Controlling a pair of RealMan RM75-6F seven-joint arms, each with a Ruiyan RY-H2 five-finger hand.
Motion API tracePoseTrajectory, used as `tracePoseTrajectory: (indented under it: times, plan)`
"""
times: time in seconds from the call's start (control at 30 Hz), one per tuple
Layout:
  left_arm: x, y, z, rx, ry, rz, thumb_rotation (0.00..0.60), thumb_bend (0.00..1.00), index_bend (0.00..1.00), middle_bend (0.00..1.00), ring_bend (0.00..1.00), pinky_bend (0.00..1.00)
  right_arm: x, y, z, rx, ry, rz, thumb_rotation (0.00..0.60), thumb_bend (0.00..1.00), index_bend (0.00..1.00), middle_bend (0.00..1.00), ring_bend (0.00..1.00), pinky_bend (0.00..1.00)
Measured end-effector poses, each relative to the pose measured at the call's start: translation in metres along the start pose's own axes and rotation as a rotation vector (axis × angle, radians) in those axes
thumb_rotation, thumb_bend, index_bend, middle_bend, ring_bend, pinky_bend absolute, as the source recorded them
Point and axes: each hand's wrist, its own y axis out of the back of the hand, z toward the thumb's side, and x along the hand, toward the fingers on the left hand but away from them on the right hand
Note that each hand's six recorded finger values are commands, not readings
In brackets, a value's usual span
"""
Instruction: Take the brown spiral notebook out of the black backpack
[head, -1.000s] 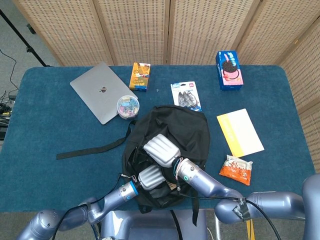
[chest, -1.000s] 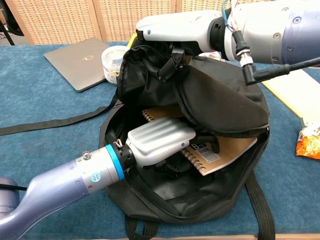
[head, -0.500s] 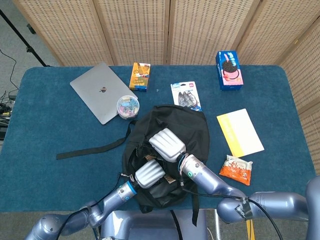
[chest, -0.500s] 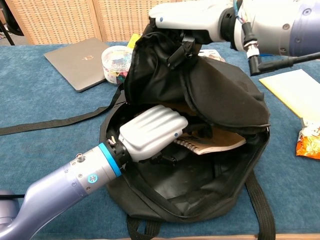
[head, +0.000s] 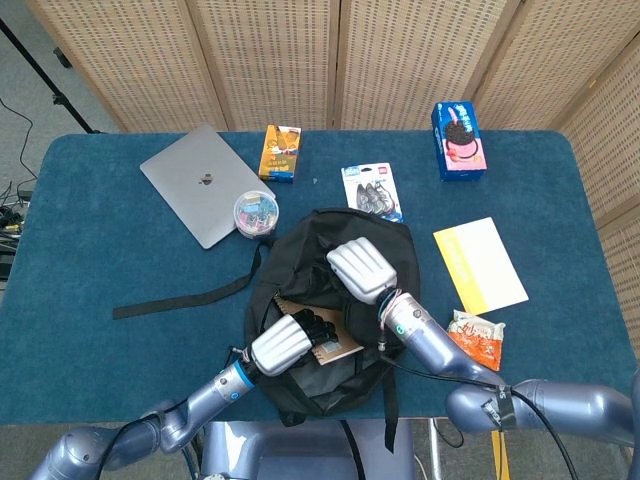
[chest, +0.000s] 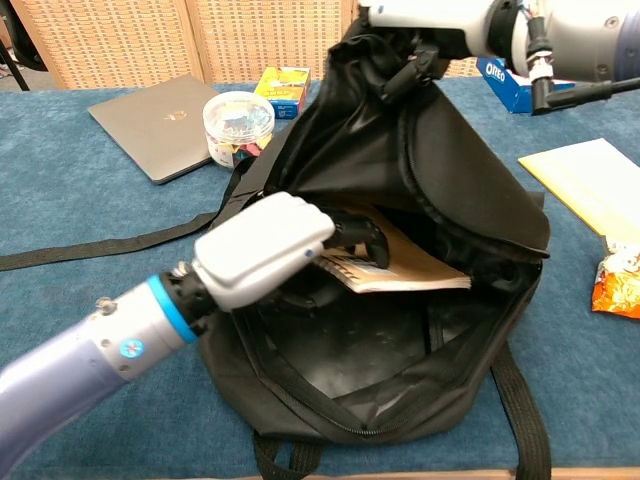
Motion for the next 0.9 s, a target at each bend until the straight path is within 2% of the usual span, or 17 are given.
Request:
tracePoseTrajectory:
  times: [0.2,0.47,0.73,0.9]
  plan:
    - [-0.008,0.011,0.0,-0.042,-0.012,0.03,0.6,0.6,0.74,0.52,0.46,0.47,0.003,-0.002,-0.016,0.005,-0.029,0.008,0.6,0.88,0.56,0.64,0.59,0.61]
    - [-0.008,0.027,0.016,-0.177,-0.05,0.098,0.6,0.6,0.74,0.52,0.47,0.47,0.007,-0.014,-0.022,-0.031,-0.039,0.048,0.6,0.88,0.56,0.64,0.59,0.61]
    - [-0.013,0.04,0.026,-0.262,-0.077,0.141,0.6,0.6,0.74,0.52,0.47,0.47,0.004,-0.021,-0.025,-0.036,-0.047,0.039,0.6,0.88,0.56,0.64,0.59,0.61]
    - [-0.02,0.043,0.028,-0.285,-0.077,0.148,0.6,0.6,0.74,0.52,0.46,0.47,0.001,-0.022,-0.026,-0.074,-0.06,0.034,0.6,0.88,0.57,0.64,0.59,0.61]
